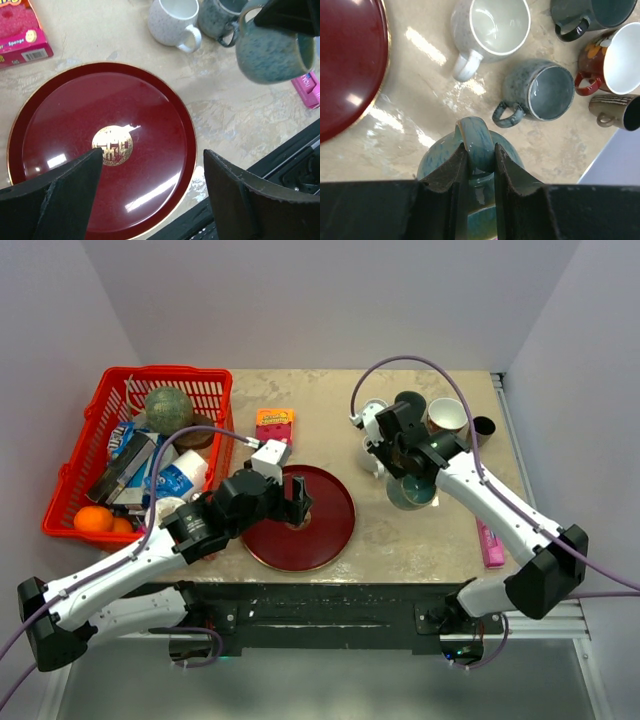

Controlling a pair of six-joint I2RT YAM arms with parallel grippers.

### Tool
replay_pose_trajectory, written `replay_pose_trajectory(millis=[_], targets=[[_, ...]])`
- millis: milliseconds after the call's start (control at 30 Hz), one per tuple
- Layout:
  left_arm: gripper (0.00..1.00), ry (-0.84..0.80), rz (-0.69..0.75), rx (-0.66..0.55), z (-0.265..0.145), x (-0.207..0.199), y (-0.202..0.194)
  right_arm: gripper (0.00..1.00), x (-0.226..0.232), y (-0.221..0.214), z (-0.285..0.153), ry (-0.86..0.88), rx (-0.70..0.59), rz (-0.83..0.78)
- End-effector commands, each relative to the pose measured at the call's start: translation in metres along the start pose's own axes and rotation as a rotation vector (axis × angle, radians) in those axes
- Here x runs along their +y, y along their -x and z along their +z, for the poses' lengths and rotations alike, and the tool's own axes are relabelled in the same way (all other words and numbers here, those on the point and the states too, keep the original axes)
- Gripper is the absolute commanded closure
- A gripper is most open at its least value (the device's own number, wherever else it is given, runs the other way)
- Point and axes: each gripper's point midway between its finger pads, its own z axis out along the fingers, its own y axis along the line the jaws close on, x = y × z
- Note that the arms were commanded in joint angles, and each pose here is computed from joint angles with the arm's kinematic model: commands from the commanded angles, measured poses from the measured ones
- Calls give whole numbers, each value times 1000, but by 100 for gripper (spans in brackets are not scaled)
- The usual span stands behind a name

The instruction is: Turn the mug right side up

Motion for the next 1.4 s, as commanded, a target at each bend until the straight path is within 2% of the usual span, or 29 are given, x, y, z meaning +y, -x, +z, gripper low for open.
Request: replay_pose_trajectory(millis=[0, 67, 200, 367, 500, 600, 867, 1200, 1367], targets=[[14, -36, -6, -44, -3, -2, 1, 100, -15, -1, -3, -45, 49, -127], [14, -42, -8, -51, -5, -2, 0, 100, -2, -10, 2, 29, 92, -151], [14, -43, -10, -57, -8, 2, -4, 100, 1, -23, 11, 46, 155, -240], [14, -30, -13, -61, -7, 7, -11, 100, -12, -36, 13, -26, 130, -349], [15, -30, -22, -39, -7, 8, -19, 100, -26, -43, 15, -90, 93, -497], [15, -21, -23, -38, -8, 12, -23, 100, -28, -58, 22, -67, 93, -579], [14, -26, -25, -66, -14, 15, -20, 100, -61, -95, 39, -52, 104, -662], [14, -6, -14, -38, -7, 17, -28, 100, -79, -88, 67, -54, 106, -849], [14, -17, -7, -52, -10, 16, -25, 100, -89, -78, 79, -53, 66, -878]])
